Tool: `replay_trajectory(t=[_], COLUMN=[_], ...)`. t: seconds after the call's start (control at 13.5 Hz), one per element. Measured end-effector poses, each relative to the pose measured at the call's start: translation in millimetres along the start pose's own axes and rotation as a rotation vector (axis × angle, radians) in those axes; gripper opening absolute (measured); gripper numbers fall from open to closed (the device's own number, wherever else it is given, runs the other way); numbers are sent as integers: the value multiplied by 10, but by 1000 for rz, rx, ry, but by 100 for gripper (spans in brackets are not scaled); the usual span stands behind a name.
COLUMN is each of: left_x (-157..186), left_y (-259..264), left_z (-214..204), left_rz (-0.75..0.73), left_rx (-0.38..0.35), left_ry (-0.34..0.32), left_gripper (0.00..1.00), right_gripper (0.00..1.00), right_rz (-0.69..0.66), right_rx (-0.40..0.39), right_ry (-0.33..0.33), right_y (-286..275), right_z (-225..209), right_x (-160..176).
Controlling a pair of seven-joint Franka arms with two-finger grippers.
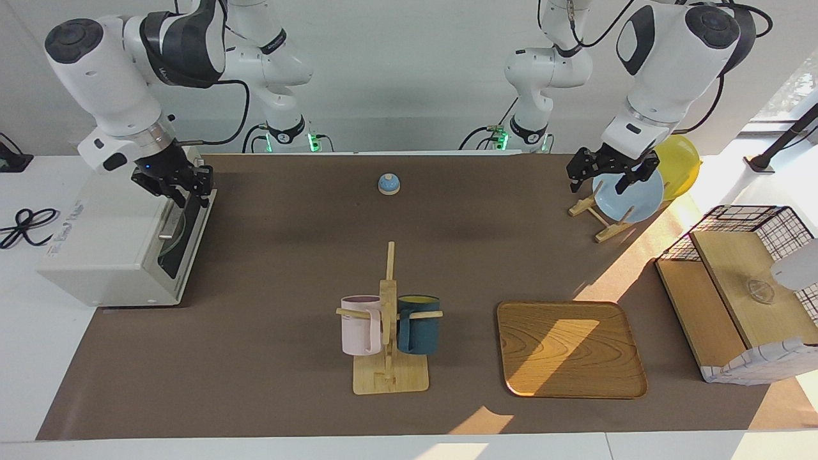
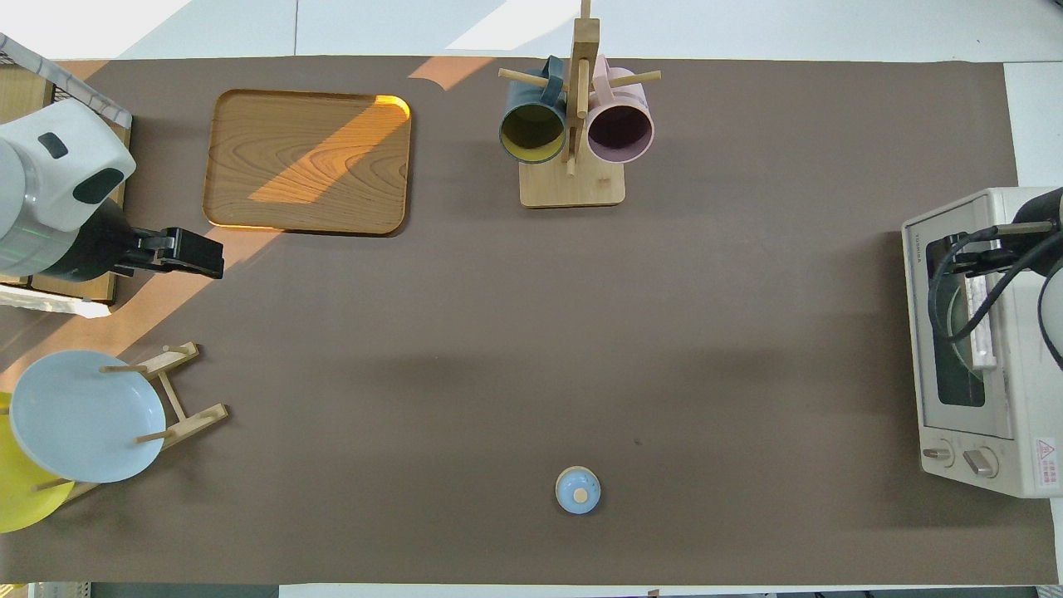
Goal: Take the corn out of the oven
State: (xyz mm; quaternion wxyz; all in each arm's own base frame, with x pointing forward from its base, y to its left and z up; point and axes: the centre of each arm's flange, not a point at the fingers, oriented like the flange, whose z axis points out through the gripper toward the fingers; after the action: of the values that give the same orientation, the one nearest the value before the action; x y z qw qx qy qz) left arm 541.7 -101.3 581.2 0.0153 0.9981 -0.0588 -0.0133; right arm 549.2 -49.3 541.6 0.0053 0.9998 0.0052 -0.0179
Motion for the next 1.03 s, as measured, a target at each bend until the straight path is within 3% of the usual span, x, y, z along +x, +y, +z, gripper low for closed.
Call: replay_trajectory(t=[0.15,0.22,0.59,1.03], left_x=[0,0,0,0], left_y=[0,0,0,0], left_z=[0,0,0,0], left_rz=[0,0,0,0], left_rx=[0,0,0,0], left_ry=[0,0,0,0], left_gripper=[100,100,100,100], right_gripper=[8,1,1,1], right_rz=[37,90,167,190], right_rx=[-13,-26,-167,-224], right_ry=[-23,-33,-90,-121], right_y=[53,88,241,508], right_z=[168,277,583,727], right_x=[-29,-42,-119,-190])
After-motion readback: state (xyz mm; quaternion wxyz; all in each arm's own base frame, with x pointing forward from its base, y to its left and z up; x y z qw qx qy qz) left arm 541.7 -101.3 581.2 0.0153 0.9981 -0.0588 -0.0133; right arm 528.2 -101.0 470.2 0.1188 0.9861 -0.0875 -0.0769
